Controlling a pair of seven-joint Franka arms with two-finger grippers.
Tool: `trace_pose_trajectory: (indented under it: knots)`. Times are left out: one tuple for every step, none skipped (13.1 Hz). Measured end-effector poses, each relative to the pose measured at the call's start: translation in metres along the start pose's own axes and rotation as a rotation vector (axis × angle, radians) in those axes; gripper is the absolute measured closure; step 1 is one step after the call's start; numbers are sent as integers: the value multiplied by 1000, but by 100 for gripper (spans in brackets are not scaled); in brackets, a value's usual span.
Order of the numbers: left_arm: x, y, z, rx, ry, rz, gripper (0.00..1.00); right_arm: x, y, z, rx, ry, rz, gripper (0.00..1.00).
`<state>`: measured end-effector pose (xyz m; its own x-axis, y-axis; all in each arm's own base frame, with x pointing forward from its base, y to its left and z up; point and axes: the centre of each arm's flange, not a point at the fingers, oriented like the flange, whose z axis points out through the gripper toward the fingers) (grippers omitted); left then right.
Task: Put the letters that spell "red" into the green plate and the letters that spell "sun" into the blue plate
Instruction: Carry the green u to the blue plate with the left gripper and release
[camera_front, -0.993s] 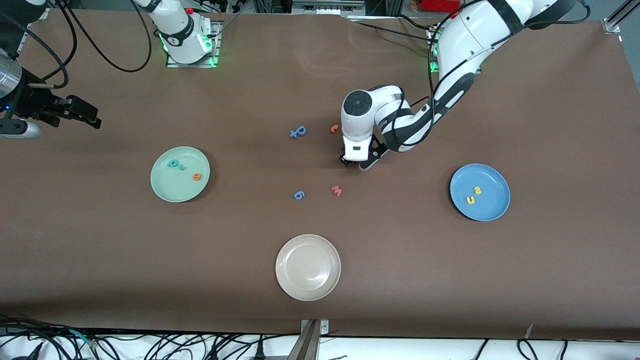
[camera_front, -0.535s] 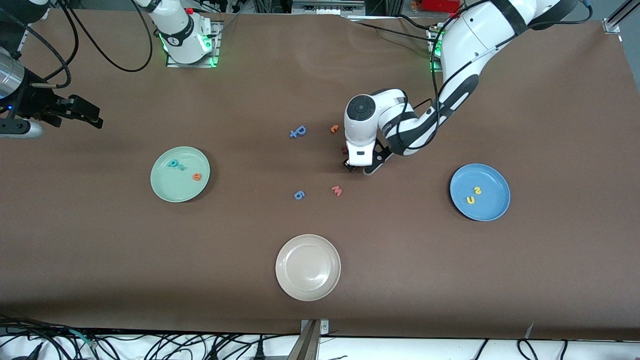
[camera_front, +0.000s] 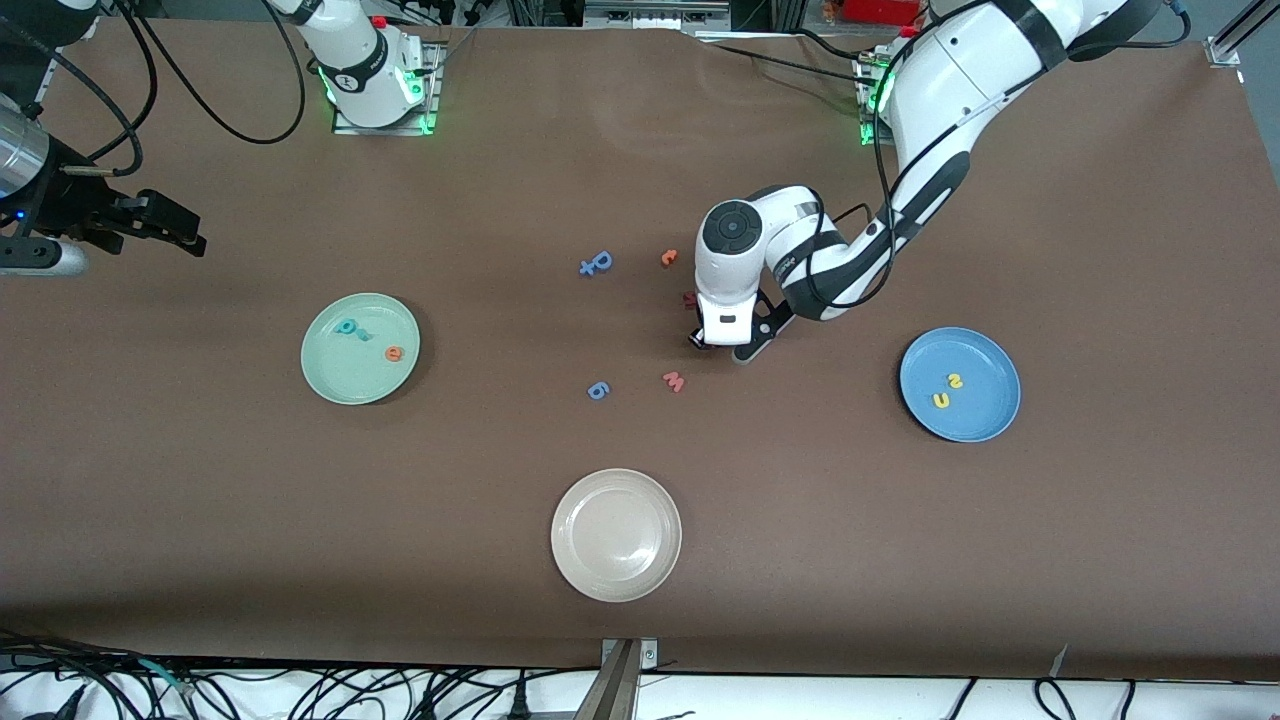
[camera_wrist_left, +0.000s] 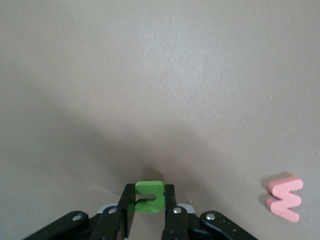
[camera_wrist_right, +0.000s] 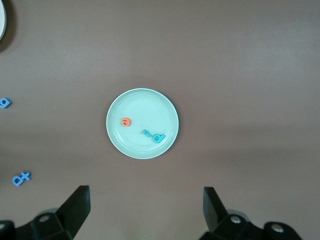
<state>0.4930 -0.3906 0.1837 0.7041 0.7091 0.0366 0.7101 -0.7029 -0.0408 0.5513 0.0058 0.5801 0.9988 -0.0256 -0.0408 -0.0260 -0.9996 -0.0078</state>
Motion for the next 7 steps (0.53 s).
trace_pose_trajectory:
  knots:
    - [11,0,-2,13,8,9,72,0,0,0,0,0,0,0]
    - [28,2,-6,29,16,19,72,0,0,0,0,0,0,0]
    - [50,4,-13,45,10,30,72,0,0,0,0,0,0,0]
    - [75,5,-21,62,-1,50,72,0,0,0,0,0,0,0]
    - [104,4,-30,81,-10,74,72,0,0,0,0,0,0,0]
    - [135,1,-39,98,-18,104,72,0,0,0,0,0,0,0]
    - [167,-5,-47,116,-32,144,72,0,0,0,0,0,0,0]
